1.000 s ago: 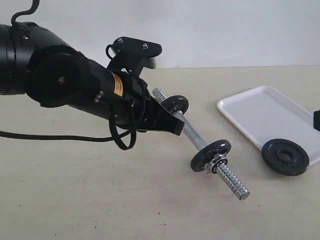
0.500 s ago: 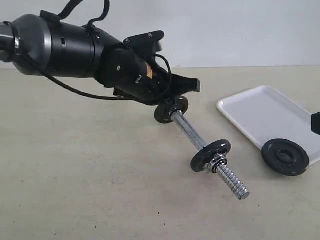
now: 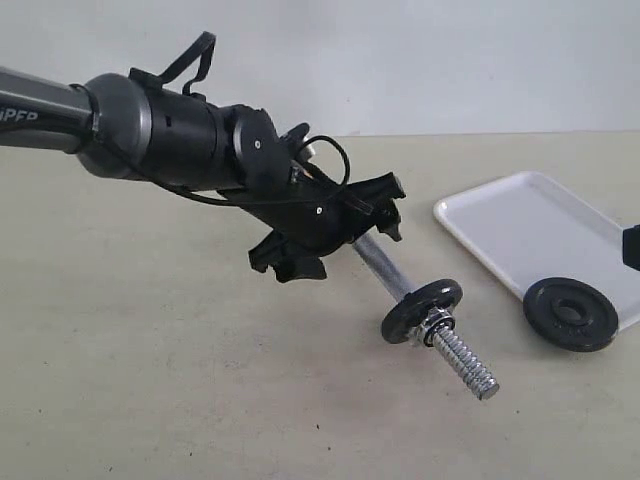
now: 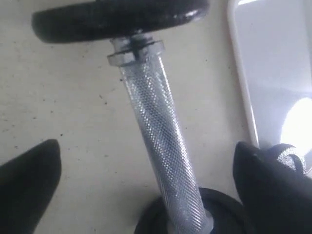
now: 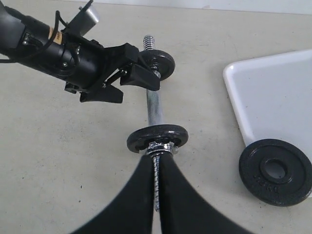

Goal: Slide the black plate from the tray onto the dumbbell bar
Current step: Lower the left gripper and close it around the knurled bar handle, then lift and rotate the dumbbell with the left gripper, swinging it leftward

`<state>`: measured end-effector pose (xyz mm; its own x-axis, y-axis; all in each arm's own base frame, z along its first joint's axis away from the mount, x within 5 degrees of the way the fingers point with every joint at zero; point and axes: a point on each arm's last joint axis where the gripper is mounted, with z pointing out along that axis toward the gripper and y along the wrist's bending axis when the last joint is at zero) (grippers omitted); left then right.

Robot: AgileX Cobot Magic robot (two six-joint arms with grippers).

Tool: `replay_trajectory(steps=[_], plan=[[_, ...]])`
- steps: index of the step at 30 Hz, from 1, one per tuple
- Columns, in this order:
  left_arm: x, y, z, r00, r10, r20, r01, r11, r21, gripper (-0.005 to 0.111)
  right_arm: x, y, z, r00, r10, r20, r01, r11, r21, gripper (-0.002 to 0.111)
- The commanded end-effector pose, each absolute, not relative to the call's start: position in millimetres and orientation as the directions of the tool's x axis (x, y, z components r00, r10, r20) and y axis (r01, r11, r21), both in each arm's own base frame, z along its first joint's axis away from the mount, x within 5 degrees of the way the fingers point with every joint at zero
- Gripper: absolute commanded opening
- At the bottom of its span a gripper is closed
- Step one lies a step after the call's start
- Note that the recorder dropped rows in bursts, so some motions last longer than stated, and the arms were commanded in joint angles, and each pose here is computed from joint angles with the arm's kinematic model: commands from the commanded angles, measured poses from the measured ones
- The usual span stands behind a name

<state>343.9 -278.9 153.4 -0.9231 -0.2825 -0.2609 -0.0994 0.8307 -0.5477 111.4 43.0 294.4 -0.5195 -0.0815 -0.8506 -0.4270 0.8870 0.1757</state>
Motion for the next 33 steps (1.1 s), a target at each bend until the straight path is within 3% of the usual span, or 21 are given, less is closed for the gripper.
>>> replay_trajectory(steps=[1,14,25,33], plan=[[345,-281,152,-0.922,-0.309,-0.234,-0.129,0.813,-0.568,0.087,112,43,296,-0.515,-0.089,-0.853,-0.435,0.884,0.170,0.000],[362,-293,136,-0.887,-0.404,-0.222,-0.184,0.752,-0.633,0.086,113,43,297,-0.510,-0.084,-0.856,-0.430,0.887,0.169,0.000],[371,-316,139,-0.891,-0.374,-0.256,-0.123,0.742,-0.659,0.086,113,43,297,-0.507,-0.077,-0.859,-0.427,0.887,0.172,0.000],[363,-325,120,-0.911,-0.343,-0.228,-0.129,0.762,-0.634,0.086,113,43,297,-0.507,-0.077,-0.859,-0.427,0.887,0.172,0.000]])
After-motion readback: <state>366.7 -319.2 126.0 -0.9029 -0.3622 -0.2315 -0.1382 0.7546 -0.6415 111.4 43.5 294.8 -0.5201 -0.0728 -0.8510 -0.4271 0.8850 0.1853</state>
